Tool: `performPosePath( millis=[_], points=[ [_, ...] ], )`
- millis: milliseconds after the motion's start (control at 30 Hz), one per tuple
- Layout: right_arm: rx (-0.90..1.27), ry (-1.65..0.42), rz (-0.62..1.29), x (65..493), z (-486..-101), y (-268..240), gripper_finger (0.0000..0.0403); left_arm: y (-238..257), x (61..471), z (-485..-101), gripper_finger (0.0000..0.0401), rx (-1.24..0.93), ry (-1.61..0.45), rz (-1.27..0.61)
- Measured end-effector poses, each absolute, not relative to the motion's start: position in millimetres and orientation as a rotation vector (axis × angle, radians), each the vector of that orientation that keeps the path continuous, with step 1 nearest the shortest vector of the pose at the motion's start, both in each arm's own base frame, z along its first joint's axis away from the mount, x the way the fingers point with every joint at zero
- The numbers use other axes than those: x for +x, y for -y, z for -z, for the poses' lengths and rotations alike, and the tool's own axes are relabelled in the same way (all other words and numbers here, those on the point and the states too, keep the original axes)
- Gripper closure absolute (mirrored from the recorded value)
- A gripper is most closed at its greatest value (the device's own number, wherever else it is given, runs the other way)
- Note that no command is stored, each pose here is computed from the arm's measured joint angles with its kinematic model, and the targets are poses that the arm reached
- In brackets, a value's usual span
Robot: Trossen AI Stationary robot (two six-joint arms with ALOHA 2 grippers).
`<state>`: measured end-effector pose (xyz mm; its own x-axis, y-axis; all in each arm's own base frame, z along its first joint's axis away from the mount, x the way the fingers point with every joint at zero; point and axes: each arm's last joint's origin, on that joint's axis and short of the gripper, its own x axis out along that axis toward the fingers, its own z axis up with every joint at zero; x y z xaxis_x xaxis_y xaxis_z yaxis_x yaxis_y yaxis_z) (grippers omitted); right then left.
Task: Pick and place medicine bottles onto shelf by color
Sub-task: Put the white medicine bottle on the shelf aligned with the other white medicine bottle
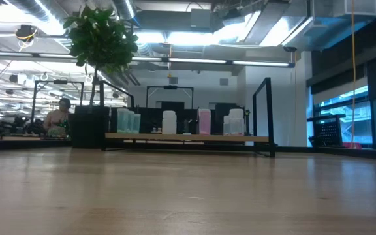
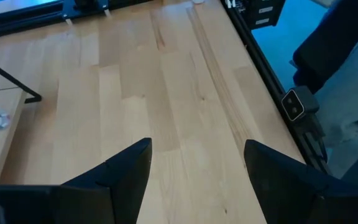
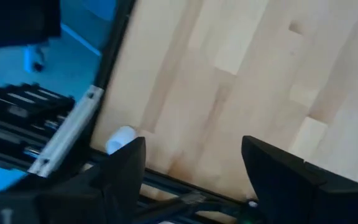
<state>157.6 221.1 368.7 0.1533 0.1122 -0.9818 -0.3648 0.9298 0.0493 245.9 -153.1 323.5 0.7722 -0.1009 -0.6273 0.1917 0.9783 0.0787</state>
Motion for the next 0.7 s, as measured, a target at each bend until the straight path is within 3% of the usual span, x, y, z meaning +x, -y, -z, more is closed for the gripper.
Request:
performPosePath(
  millis=[300, 533, 700],
  points=[
    [-0.119, -1.419, -0.369, 148, -338, -234, 0.0136, 153, 246, -323, 0.0151, 0.141, -0.670, 0.159],
    [0.184, -1.324, -0.488, 142, -312, -230, 0.0136, 153, 246, -324, 0.0151, 0.141, -0.670, 0.159],
    [0.352, -1.402, -0.323, 128, -283, -216, 0.0136, 153, 246, -324, 0.0151, 0.141, -0.670, 0.159]
  ],
)
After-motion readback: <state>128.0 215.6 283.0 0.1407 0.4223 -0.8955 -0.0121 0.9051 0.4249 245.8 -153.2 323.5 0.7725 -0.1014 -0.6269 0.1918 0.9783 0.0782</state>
